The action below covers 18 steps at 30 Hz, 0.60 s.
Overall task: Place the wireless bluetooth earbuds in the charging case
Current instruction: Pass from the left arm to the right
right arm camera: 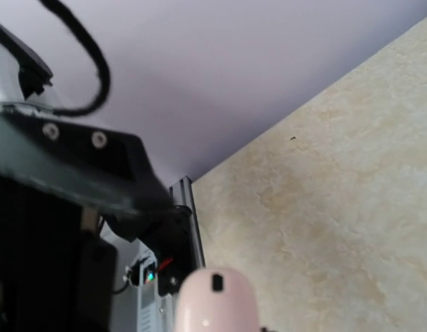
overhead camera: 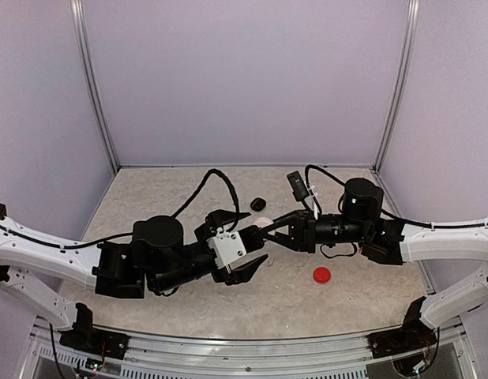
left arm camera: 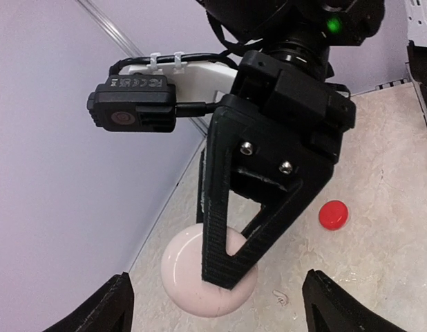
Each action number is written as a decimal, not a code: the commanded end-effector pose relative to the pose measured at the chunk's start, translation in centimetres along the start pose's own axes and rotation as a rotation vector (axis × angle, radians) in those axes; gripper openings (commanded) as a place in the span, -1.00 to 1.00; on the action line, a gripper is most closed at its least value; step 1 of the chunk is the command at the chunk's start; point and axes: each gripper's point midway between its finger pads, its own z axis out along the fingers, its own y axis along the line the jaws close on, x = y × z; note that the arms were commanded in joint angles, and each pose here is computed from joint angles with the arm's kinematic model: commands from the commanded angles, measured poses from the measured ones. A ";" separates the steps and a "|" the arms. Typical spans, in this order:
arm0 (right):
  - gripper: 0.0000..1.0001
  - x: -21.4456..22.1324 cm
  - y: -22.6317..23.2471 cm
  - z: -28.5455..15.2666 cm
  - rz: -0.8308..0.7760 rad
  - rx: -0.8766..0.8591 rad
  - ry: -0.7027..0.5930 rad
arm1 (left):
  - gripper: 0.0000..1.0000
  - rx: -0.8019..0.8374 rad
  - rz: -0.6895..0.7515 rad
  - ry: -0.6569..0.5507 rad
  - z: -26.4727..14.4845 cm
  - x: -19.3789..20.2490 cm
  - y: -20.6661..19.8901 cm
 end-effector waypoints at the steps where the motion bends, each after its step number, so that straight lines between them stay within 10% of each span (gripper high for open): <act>1: -0.76 -0.4 0.7 -0.8 -0.067 -0.006 0.085 | 0.77 0.193 0.034 -0.028 -2.6 -0.2 -1.9; 18: -0.83 5.5 4.6 0.2 0.033 -0.287 0.468 | 0.87 0.457 0.144 0.017 -4.7 0.1 -5.0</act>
